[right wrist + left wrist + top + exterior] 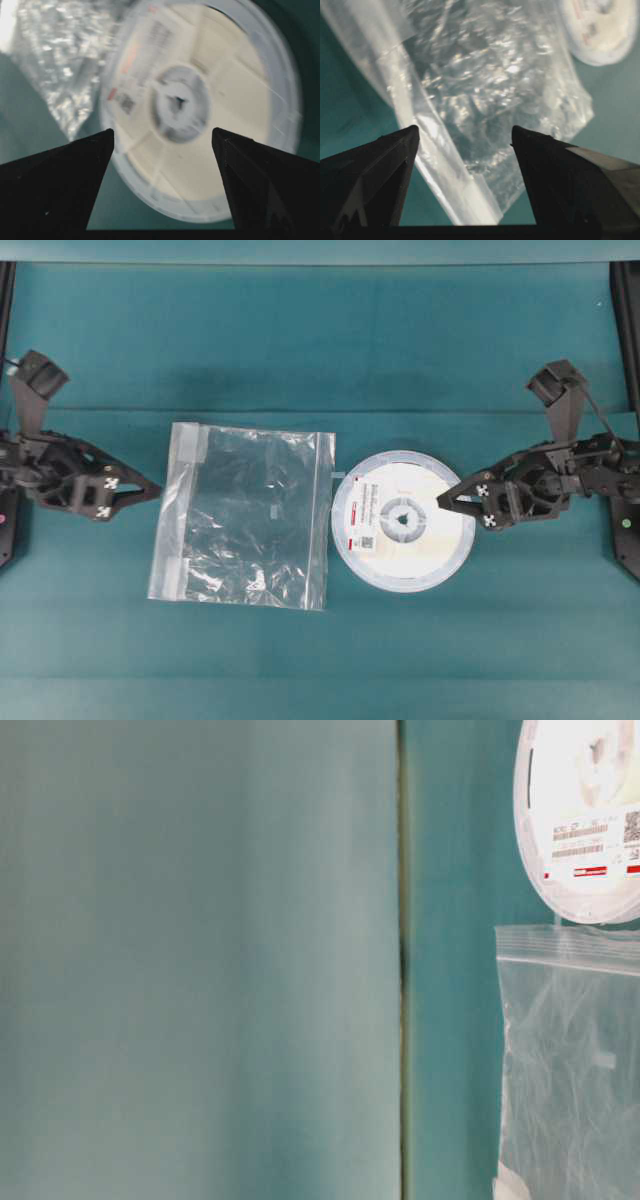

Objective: Take out the reel from the clear zip bag.
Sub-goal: 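Open both grippers, releasing the bag and the reel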

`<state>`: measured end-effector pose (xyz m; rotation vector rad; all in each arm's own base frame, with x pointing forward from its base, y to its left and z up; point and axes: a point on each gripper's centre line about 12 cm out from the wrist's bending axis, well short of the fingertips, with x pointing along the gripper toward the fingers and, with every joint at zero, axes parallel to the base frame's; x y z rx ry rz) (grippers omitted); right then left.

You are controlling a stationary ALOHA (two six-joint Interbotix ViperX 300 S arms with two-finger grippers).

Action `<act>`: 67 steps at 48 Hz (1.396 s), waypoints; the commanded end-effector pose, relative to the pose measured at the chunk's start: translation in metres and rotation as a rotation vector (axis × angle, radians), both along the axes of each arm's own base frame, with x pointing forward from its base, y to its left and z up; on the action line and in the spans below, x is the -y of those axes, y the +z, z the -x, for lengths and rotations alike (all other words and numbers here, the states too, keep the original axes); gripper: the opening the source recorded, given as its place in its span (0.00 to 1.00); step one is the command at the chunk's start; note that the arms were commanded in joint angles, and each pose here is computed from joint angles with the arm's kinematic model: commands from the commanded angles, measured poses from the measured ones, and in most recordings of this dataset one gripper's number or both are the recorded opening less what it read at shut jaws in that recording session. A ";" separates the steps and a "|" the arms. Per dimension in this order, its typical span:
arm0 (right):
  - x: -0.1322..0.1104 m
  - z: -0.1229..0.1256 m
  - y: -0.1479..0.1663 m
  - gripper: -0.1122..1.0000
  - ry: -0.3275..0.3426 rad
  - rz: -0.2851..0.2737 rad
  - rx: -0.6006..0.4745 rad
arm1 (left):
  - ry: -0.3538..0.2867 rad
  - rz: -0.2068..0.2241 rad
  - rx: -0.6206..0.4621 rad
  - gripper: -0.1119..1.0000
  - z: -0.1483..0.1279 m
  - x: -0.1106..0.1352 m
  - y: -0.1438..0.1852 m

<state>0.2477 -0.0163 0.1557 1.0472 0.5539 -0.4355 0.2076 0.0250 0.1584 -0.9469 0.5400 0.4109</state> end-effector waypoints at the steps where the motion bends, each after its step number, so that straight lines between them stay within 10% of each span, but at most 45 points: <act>1: -0.001 -0.010 0.018 0.95 0.043 0.055 0.058 | -0.027 -0.039 0.032 0.90 0.003 0.001 0.012; 22: -0.019 -0.026 0.050 0.95 0.277 0.306 0.137 | -0.136 -0.217 0.152 0.90 0.025 0.006 0.050; 37: -0.024 -0.027 0.072 0.95 0.329 0.396 0.213 | -0.254 -0.304 0.176 0.90 0.025 0.018 0.055; 50: -0.034 -0.023 0.097 0.95 0.473 0.726 0.325 | -0.346 -0.443 0.216 0.90 0.027 0.023 0.066; 59: -0.032 -0.020 0.102 0.95 0.461 0.755 0.346 | -0.403 -0.585 0.259 0.90 0.030 0.023 0.078; 67: -0.032 -0.019 0.103 0.95 0.455 0.757 0.353 | -0.408 -0.626 0.293 0.90 0.033 0.023 0.088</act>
